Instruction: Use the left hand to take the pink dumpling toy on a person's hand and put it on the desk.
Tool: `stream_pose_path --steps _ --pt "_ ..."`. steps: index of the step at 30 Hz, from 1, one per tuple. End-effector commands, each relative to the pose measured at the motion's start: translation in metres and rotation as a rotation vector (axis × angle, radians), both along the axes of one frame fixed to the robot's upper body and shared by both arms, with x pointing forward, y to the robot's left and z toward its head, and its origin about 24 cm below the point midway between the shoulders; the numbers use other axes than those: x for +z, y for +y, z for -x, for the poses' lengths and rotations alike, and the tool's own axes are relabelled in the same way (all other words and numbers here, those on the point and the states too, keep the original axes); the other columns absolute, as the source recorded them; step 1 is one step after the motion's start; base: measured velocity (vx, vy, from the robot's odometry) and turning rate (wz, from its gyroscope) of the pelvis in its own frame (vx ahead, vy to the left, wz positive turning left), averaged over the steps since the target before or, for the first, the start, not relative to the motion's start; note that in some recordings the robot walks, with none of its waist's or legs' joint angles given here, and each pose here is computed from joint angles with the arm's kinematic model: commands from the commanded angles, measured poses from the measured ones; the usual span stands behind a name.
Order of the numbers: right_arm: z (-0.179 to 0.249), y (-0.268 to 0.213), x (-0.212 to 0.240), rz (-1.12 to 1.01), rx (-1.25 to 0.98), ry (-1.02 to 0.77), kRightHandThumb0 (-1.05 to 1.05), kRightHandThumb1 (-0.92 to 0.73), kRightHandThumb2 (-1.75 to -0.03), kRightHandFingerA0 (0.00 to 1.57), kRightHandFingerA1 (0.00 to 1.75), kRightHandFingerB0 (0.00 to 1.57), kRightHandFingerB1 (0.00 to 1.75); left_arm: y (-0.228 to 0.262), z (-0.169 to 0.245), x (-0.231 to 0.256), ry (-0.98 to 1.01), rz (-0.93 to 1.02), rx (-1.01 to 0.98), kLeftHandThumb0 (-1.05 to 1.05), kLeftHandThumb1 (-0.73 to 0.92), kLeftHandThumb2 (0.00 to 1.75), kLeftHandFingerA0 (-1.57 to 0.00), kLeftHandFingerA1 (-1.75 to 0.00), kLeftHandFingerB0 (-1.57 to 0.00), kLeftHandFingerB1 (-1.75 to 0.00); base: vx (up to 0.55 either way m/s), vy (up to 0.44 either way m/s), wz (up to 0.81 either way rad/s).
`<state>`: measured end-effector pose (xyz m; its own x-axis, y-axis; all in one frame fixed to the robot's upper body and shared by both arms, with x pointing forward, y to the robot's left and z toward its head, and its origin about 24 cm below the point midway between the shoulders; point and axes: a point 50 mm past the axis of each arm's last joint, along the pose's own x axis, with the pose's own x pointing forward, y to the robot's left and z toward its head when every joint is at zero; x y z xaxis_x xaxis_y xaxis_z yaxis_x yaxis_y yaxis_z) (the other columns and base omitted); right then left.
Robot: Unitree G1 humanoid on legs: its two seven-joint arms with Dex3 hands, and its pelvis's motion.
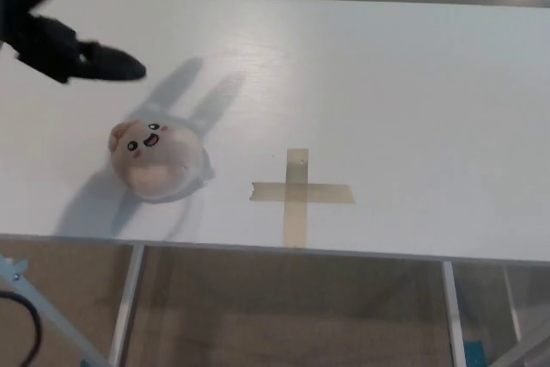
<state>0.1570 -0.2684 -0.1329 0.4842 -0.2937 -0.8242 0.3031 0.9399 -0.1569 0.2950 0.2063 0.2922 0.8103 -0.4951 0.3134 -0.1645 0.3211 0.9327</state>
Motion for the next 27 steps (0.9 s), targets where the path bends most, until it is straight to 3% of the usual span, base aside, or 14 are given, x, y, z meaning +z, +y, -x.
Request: stream_pose_path --steps 1,2,3,4,5,6,7,8,11,19,23,27 --pt "0.006 -0.003 -0.002 0.016 0.013 0.030 -0.47 -0.57 -0.58 0.63 0.45 0.64 0.45 0.004 0.050 0.014 -0.010 0.070 -0.186 -0.70 0.39 0.83 0.00 -0.09 -0.04 -0.17 0.00 0.000 0.00" --pt "0.005 -0.002 -0.001 0.017 0.019 0.030 -0.47 -0.57 -0.58 0.63 0.45 0.64 0.45 0.005 0.055 0.014 -0.016 0.083 -0.199 -0.70 0.39 0.83 0.00 -0.09 -0.04 -0.17 0.00 0.000 0.00" --pt "0.005 -0.002 -0.001 0.019 0.024 0.032 -0.47 -0.59 -0.58 0.63 0.45 0.64 0.45 0.004 0.065 0.014 -0.029 0.117 -0.228 -0.70 0.47 0.55 -0.03 -0.25 -0.09 -0.26 0.00 0.000 0.00" --pt "0.005 -0.003 -0.001 0.022 0.032 0.034 -0.47 -0.59 -0.58 0.63 0.45 0.62 0.44 0.004 0.076 0.012 -0.039 0.168 -0.269 -0.24 0.24 0.83 -0.12 -0.52 -0.11 -0.50 0.00 0.000 0.00" --pt "0.006 -0.003 -0.001 0.024 0.037 0.035 -0.47 -0.59 -0.58 0.63 0.45 0.62 0.44 0.003 0.083 0.010 -0.045 0.202 -0.297 -0.24 0.24 0.83 -0.12 -0.52 -0.11 -0.50 0.00 0.000 0.00" --pt "0.007 -0.004 -0.001 0.028 0.040 0.039 -0.47 -0.59 -0.58 0.63 0.45 0.62 0.44 0.003 0.094 0.006 -0.048 0.245 -0.328 -0.45 0.37 0.63 -0.38 -0.44 -0.33 -0.39 0.00 0.000 0.00" --pt "0.007 -0.004 -0.002 0.029 0.038 0.041 -0.47 -0.59 -0.58 0.63 0.45 0.62 0.44 0.003 0.097 0.004 -0.048 0.255 -0.334 -0.45 0.37 0.63 -0.38 -0.44 -0.33 -0.39 0.00 0.000 0.00" --pt "0.007 -0.004 -0.002 0.032 0.037 0.043 -0.46 -0.59 -0.58 0.63 0.45 0.62 0.44 0.003 0.109 -0.004 -0.029 0.284 -0.365 -0.28 0.46 0.54 -0.70 -0.46 -0.55 -0.40 0.00 0.000 0.00" --pt "0.009 -0.004 -0.002 0.043 0.037 0.052 -0.46 -0.60 -0.58 0.64 0.45 0.62 0.44 0.003 0.138 -0.028 0.046 0.338 -0.428 -0.28 0.48 0.54 -0.81 -0.51 -0.65 -0.44 0.00 0.000 0.00" --pt "0.014 -0.005 -0.004 0.051 0.031 0.062 -0.47 -0.60 -0.58 0.64 0.45 0.62 0.44 0.012 0.181 -0.069 0.391 0.385 -0.482 -0.31 0.51 0.54 -0.79 -0.51 -0.67 -0.45 0.00 0.000 0.00" --pt "0.023 -0.003 -0.008 0.051 0.038 0.089 -0.47 -0.60 -0.58 0.64 0.45 0.62 0.44 0.022 0.193 -0.129 0.835 0.410 -0.368 -0.34 0.53 0.55 -0.75 -0.50 -0.61 -0.42 0.00 0.000 0.00" --pt "0.030 -0.001 -0.010 0.057 0.032 0.107 -0.47 -0.60 -0.58 0.65 0.46 0.64 0.45 0.032 0.203 -0.163 1.020 0.418 -0.243 -0.35 0.52 0.55 -0.74 -0.50 -0.61 -0.42 0.00 0.000 0.00"
